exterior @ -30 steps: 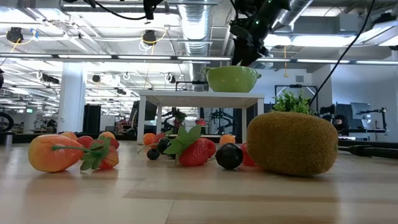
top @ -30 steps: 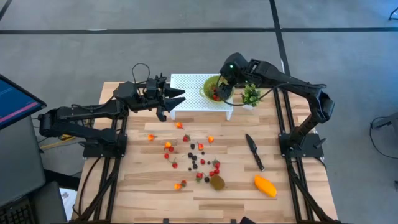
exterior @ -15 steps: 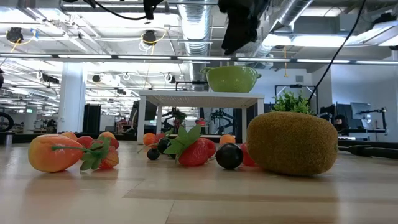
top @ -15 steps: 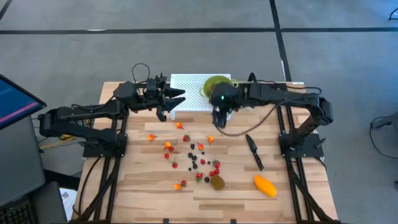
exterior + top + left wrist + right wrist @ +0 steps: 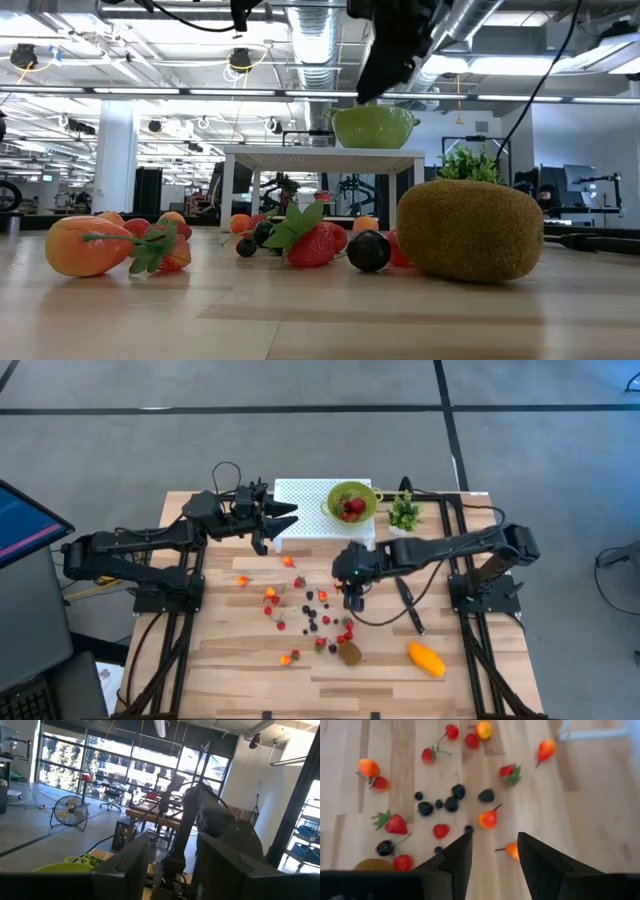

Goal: Pick & Place Fruit
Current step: Put the red strawberry into the green strainer bowl

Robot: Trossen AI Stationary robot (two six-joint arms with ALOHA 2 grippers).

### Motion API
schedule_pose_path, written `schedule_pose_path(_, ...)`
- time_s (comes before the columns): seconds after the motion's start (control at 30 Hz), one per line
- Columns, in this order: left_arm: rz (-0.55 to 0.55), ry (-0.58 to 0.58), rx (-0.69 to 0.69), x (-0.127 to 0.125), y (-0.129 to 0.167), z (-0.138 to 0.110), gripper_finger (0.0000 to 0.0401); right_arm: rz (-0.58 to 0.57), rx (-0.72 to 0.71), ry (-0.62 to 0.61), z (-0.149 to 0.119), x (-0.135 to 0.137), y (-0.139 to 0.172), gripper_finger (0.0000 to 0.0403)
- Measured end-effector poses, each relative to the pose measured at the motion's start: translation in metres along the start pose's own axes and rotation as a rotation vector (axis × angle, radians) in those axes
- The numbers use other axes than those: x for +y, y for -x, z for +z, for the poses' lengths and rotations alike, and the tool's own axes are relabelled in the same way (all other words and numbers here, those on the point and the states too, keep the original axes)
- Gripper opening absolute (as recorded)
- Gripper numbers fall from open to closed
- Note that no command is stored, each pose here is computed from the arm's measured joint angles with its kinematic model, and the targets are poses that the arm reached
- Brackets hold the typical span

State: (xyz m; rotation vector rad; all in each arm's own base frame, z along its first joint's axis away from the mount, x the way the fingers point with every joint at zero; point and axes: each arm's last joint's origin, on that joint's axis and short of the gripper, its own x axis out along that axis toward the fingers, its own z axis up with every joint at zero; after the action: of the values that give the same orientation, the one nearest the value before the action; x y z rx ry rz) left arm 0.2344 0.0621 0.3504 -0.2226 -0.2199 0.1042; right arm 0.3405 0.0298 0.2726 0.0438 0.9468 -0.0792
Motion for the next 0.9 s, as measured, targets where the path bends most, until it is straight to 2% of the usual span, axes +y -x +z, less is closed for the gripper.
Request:
schedule_pose_path(0.23,0.0,0.0,0.0,0.0,0.0,0.0,0.0159,0.027,0.053,-0.148,-0.015,0.021,-0.005,0.0176)
schedule_pose_path(0.5,0.0,0.0,0.0,0.0,0.0,0.0,0.0159,0.06,0.085,-0.258,-0.023,0.048,-0.001,0.0207)
schedule_pose_path(0.9,0.0,0.0,-0.001,0.0,0.0,0.0,0.0159,0.035,0.285,-0.365,-0.041,0.058,-0.052,0.0255)
